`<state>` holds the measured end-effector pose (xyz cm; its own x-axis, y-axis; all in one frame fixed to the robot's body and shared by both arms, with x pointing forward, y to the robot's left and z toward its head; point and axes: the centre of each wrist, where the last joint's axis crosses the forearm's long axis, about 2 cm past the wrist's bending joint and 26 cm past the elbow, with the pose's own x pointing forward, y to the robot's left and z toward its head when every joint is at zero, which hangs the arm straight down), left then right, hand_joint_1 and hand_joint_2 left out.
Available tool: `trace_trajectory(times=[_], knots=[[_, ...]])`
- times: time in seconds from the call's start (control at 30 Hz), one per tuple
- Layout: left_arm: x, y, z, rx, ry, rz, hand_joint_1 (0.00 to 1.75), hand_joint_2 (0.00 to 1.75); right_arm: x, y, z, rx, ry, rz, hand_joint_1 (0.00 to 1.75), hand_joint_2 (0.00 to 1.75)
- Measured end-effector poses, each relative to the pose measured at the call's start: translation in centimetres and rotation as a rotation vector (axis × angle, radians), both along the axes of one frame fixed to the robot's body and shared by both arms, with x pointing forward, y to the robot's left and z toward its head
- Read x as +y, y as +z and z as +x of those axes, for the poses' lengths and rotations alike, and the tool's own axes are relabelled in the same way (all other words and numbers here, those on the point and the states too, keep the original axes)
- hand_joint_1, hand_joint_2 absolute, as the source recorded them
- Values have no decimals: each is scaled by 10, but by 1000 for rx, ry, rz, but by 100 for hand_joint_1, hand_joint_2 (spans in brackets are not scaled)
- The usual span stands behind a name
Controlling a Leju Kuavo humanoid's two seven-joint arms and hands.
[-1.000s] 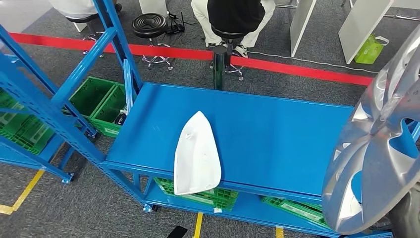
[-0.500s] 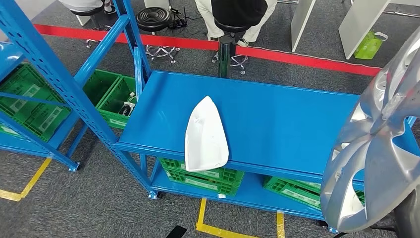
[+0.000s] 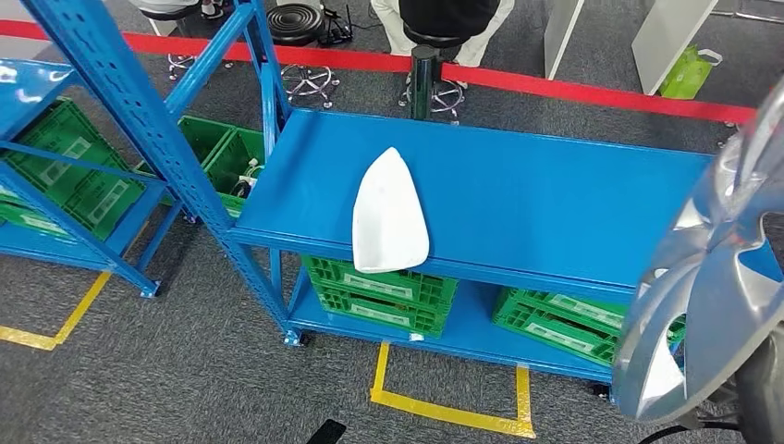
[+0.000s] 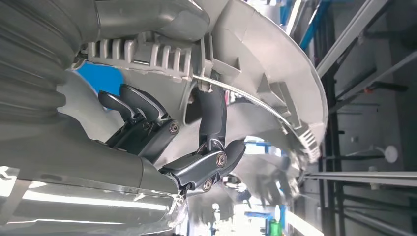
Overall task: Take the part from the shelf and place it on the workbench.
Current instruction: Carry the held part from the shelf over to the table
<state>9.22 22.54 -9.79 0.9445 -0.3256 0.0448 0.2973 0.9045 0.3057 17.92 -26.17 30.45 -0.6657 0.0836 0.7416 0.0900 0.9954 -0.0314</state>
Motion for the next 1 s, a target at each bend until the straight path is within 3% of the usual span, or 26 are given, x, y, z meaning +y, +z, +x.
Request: trace_trajectory(times=[1.0], knots=[[-1, 0, 1, 2, -7, 4, 0, 175, 0, 0, 7, 7, -11, -15, 175, 175]])
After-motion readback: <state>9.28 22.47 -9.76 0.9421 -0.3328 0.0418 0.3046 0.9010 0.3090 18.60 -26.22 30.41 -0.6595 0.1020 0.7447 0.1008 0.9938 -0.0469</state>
